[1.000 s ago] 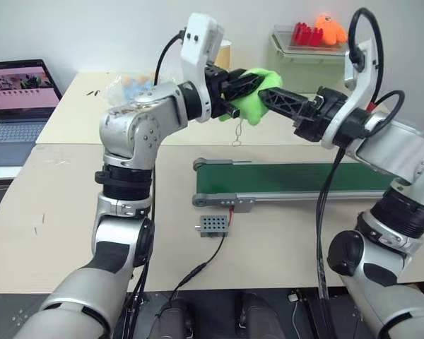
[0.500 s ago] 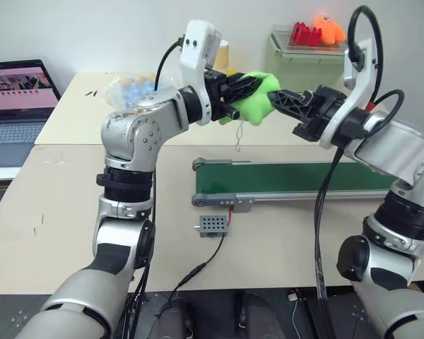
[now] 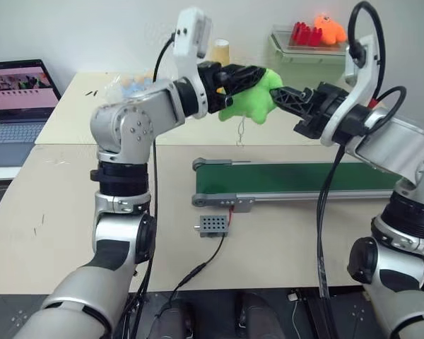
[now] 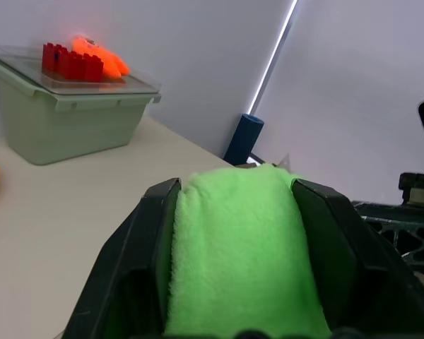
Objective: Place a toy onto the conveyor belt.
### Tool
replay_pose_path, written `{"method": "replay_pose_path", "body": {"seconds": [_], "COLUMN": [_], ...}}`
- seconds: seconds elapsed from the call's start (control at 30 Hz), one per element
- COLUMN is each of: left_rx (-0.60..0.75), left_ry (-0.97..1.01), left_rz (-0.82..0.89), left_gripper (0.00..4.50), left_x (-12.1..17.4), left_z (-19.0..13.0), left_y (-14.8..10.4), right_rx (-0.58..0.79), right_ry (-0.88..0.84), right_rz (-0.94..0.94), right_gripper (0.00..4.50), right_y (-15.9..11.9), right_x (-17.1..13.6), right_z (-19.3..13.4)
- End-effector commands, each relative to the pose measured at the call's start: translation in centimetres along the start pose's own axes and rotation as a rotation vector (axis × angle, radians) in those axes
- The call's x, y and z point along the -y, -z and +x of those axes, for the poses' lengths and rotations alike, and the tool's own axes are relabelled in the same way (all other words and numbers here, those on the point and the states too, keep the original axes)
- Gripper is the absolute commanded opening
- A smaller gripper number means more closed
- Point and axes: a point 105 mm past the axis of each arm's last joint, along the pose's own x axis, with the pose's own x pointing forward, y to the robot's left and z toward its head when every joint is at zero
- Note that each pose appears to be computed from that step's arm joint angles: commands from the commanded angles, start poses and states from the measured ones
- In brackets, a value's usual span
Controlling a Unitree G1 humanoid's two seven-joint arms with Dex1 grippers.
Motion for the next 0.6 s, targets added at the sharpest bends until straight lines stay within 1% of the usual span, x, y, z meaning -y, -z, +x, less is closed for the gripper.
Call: {"method": "replay_pose_path", "body": {"seconds": [0.03,0.13,0.27,0.3,0.33,0.4,0.5,0.6], "left_rx": [0.047,0.025,-0.021,-0.044,-0.083,-0.174,-0.301,-0.377], "left_ry": [0.040,-0.007,-0.065,-0.075,-0.070,-0.036,0.021,0.009], "left_rz": [0.027,0.054,0.085,0.098,0.117,0.148,0.189,0.197], "left_gripper": [2.46,2.46,2.46,2.46,2.46,2.46,2.46,2.46], "left_x": [1.1,0.1,-1.2,-1.4,-1.5,-1.1,-0.7,-1.3], "left_z": [-0.6,-1.6,-2.8,-3.1,-3.5,-4.5,-6.3,-7.7], "left_y": [-2.5,-2.8,-2.4,-2.0,-1.4,0.2,2.3,3.4], "right_rx": [0.007,-0.050,-0.069,-0.073,-0.087,-0.130,-0.167,-0.182], "right_ry": [0.000,0.043,0.044,0.055,0.083,0.110,0.034,-0.072], "right_rz": [-0.077,-0.209,-0.274,-0.318,-0.420,-0.709,-1.009,-1.224], "right_gripper": [0.00,0.00,0.00,0.00,0.00,0.00,0.00,0.00], "right_y": [-0.6,-0.3,-0.3,-0.5,-0.5,0.1,1.6,3.1], "right_x": [-0.1,0.7,1.2,1.3,1.6,1.8,1.1,0.1], "right_z": [-0.6,-1.0,-1.1,-1.2,-1.3,-1.3,-1.0,-0.7]}}
